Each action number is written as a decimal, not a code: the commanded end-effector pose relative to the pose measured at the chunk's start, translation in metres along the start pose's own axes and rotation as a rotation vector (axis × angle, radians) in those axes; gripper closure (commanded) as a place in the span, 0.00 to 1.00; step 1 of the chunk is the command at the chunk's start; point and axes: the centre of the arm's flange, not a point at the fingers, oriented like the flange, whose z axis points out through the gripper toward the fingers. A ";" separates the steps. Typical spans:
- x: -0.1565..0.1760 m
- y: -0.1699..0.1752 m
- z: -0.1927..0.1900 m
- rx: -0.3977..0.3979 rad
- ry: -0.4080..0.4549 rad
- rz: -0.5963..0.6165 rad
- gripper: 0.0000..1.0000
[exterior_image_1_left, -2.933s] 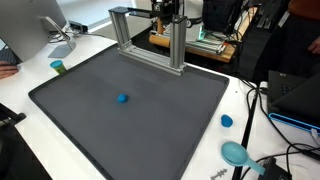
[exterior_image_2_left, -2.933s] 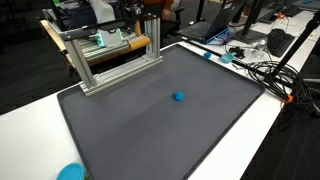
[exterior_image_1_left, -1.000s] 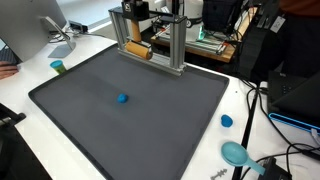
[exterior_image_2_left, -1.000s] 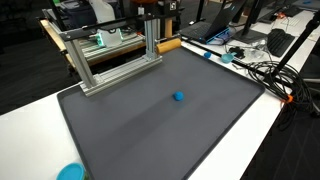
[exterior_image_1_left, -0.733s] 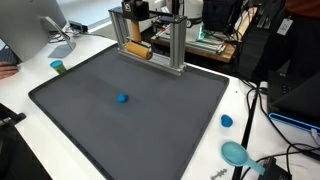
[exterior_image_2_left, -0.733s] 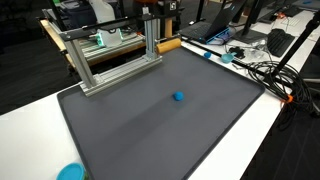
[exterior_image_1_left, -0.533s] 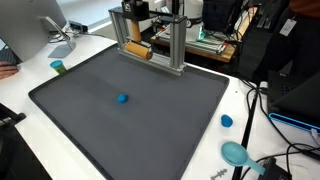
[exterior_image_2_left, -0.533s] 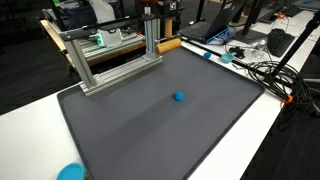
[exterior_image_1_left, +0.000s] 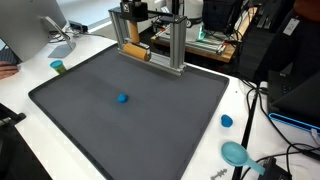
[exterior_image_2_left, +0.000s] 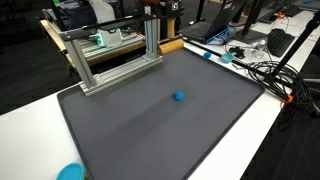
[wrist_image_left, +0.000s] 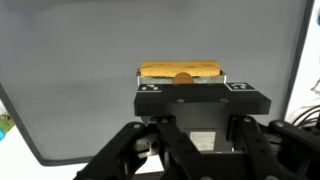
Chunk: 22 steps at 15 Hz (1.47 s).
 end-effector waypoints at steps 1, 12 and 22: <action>0.031 -0.005 0.008 0.012 0.139 0.002 0.78; 0.059 0.045 0.084 -0.037 0.034 -0.042 0.53; 0.059 0.029 0.125 -0.028 0.054 -0.071 0.53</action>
